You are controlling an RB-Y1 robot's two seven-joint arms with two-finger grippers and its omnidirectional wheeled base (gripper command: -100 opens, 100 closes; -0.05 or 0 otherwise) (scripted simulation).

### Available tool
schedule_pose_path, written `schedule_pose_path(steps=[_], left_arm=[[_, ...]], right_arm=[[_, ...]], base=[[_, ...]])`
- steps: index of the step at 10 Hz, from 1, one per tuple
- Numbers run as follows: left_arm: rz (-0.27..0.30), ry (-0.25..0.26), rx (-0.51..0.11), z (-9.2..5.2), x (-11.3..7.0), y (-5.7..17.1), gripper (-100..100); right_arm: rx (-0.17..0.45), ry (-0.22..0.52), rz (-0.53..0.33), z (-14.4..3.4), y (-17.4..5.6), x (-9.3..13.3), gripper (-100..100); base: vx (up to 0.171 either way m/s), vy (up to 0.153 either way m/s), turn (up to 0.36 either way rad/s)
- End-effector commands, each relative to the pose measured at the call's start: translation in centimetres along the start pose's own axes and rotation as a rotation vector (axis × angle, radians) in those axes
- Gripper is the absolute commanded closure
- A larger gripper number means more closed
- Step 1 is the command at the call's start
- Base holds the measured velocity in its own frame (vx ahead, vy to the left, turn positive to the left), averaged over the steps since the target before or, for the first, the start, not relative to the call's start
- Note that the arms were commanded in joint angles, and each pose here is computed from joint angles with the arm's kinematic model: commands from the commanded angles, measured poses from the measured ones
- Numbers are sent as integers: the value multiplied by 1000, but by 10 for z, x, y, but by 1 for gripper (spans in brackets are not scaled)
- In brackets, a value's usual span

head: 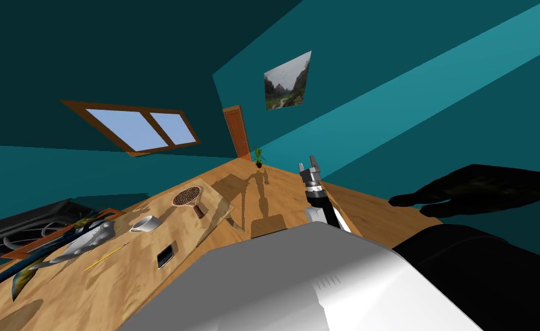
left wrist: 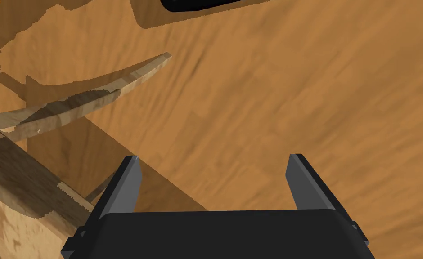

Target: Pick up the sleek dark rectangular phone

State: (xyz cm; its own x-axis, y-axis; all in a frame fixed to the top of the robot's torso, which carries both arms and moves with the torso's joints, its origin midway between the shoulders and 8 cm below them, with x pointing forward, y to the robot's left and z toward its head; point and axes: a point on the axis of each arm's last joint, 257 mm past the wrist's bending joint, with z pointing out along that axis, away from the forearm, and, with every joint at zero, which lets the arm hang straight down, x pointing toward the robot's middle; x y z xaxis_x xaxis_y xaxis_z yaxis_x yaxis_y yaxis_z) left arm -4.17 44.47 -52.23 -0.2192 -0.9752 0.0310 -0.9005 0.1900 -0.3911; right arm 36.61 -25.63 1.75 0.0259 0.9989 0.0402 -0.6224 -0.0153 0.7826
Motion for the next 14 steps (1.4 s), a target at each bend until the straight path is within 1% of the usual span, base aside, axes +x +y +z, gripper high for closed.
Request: schedule_pose_path(steps=[1,2,3,4,5,6,7,9,11,12,14], left_arm=[[13,-23,-45,-5,-16,16,-100],[34,-36,-84,-13,-30,29,-100],[35,-46,-95,-15,-35,34,-100],[57,-68,-142,-26,-52,50,-100],[57,-68,-142,-26,-52,50,-100],[77,-83,-178,-34,-67,61,-100],[98,-108,-223,-46,-84,75,-100],[134,-143,-288,-64,-111,93,-100],[165,-172,-334,-77,-133,103,-100],[177,-184,-348,-81,-141,105,-100],[196,-201,-368,-84,-152,108,-100]], right_arm=[[0,0,0,0,0,0,0],[0,0,0,0,0,0,0],[0,0,0,0,0,0,0],[0,0,0,0,0,0,0],[0,0,0,0,0,0,0],[0,0,0,0,0,0,0],[0,0,0,0,0,0,0],[0,0,0,0,0,0,0],[0,0,0,0,0,0,0],[0,0,0,0,0,0,0],[0,0,0,0,0,0,0]], base=[[157,17,-72],[195,12,-105],[147,9,-68],[146,15,-112],[115,11,-73],[128,5,-156],[191,11,-193],[218,43,-161],[196,84,-143],[162,124,-133],[122,147,-114]])
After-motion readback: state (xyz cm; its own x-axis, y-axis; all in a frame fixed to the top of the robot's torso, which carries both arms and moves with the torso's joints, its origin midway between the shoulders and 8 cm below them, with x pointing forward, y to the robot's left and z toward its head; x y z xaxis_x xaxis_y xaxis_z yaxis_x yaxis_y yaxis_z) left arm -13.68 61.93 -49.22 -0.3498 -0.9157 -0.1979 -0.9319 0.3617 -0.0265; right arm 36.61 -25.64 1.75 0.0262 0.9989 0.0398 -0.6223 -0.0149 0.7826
